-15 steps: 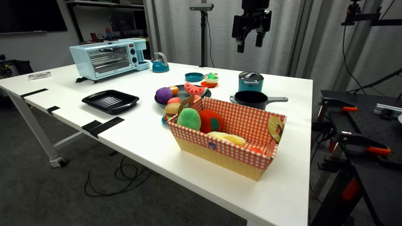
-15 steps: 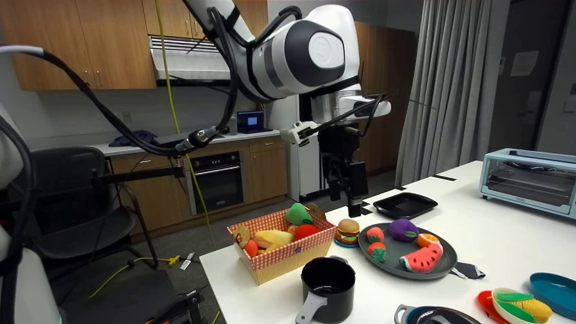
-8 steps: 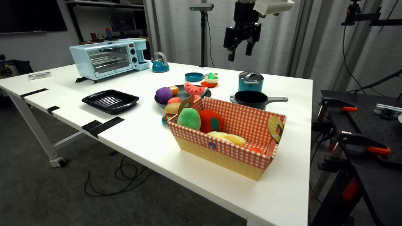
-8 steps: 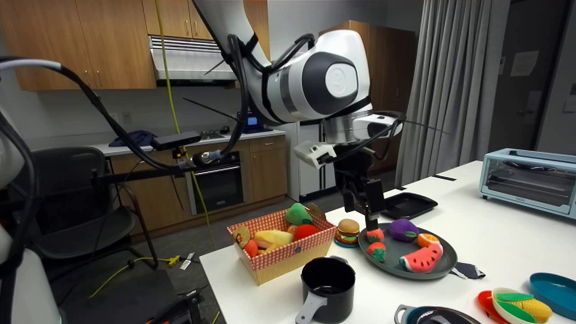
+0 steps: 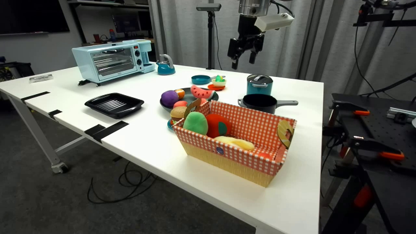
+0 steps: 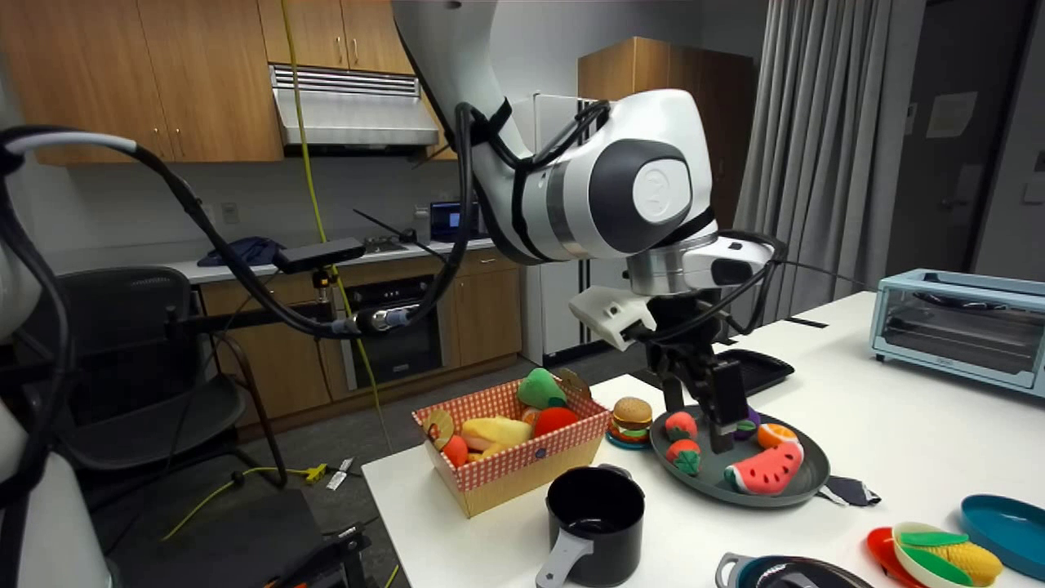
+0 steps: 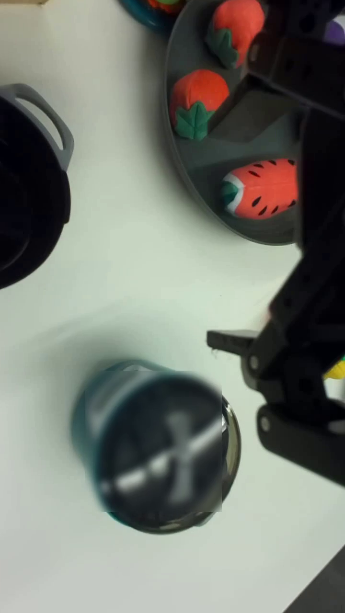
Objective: Remove the lid from the blue pot and place it on the black pot
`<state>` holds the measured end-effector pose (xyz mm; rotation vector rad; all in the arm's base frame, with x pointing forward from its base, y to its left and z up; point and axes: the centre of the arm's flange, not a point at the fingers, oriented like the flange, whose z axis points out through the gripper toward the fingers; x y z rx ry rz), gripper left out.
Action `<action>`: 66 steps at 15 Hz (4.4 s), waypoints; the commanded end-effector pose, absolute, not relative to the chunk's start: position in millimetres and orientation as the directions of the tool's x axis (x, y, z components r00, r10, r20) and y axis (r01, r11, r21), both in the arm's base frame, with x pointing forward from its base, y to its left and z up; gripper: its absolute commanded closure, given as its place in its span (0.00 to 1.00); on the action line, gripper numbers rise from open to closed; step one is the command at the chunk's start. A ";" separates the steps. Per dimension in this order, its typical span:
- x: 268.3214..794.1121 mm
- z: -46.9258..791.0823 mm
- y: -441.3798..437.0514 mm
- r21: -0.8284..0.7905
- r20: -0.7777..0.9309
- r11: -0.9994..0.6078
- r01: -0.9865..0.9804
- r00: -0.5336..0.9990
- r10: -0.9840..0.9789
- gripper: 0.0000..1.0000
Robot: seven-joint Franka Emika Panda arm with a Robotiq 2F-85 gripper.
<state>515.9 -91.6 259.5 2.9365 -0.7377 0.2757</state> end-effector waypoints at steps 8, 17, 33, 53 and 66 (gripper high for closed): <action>494.2 274.2 -160.2 0.080 0.235 -0.848 -0.524 0.837 -0.495 0.00; 478.3 264.0 -187.0 0.114 0.196 -0.872 -0.477 0.871 -0.451 0.00; 480.0 251.5 -200.8 0.083 0.031 -0.995 -0.051 0.998 -0.048 0.00; 520.6 254.5 -212.6 0.028 -0.004 -0.928 0.373 0.928 0.373 0.00; 520.2 233.8 -226.7 0.022 -0.019 -0.843 0.538 0.843 0.538 0.00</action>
